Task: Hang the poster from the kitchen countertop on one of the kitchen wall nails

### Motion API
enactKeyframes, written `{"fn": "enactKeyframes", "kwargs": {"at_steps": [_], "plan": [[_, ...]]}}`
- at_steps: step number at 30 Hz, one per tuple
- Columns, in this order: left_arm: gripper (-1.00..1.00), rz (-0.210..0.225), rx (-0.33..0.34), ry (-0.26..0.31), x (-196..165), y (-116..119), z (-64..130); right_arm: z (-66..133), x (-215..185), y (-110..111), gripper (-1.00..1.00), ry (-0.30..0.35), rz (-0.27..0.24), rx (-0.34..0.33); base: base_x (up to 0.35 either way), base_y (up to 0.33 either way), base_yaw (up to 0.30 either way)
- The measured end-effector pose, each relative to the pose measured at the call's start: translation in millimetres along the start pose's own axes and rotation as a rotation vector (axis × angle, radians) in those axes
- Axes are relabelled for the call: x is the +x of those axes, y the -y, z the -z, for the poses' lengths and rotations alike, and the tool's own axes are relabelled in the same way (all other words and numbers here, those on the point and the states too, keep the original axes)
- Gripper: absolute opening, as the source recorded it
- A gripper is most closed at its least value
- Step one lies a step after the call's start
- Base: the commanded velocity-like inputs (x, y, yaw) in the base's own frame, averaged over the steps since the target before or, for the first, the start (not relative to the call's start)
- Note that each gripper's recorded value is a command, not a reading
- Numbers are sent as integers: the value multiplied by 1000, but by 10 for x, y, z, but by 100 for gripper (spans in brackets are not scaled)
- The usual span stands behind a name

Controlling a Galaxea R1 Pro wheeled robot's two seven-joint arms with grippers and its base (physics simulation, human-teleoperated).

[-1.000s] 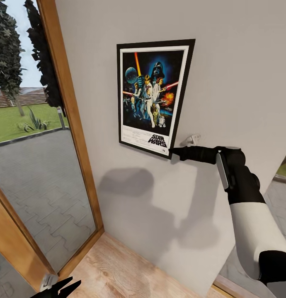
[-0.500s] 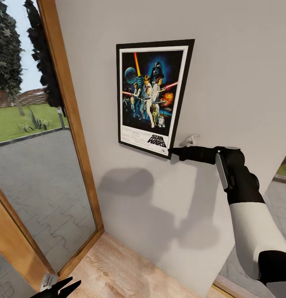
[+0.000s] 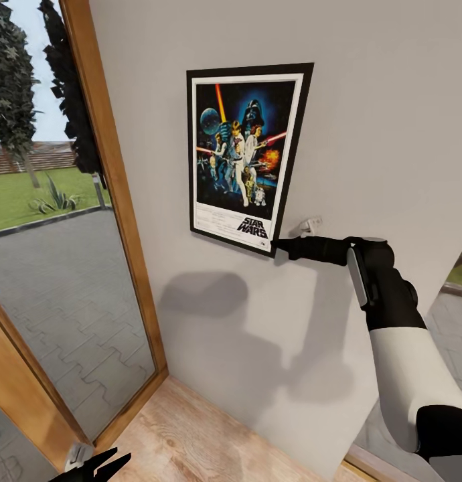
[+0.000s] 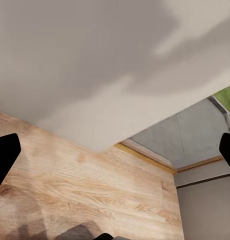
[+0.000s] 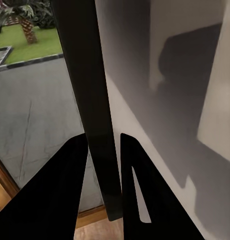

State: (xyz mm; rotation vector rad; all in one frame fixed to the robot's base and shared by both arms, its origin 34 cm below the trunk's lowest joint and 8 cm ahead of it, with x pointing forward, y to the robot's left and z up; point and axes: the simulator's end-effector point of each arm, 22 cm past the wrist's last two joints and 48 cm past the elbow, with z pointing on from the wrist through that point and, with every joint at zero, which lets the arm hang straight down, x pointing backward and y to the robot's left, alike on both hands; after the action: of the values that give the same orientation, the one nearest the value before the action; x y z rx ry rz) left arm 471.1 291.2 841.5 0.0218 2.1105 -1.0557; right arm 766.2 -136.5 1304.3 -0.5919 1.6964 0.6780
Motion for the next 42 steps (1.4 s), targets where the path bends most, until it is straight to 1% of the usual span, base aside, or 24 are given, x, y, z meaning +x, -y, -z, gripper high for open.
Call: {"fn": "enactKeyframes", "kwargs": {"at_steps": [21,22,26,29,35,42], "plan": [[100,0,0,0,0,0,0,-20,12,-28,-100,-7,5,-5,0,0,0],[100,0,0,0,0,0,0,-52,-1,-76,-100,-4,2,-14,0,0,0],[100,0,0,0,0,0,0,-104,-31,-153,-100,3,-1,-27,0,0,0],[100,0,0,0,0,0,0,-112,-128,-177,-100,16,8,-30,0,0,0],[100,0,0,1,-1,0,0,-116,-145,-175,-100,16,10,-29,0,0,0],[100,0,0,0,0,0,0,-117,-152,-70,-100,18,6,19,0,0,0]]}}
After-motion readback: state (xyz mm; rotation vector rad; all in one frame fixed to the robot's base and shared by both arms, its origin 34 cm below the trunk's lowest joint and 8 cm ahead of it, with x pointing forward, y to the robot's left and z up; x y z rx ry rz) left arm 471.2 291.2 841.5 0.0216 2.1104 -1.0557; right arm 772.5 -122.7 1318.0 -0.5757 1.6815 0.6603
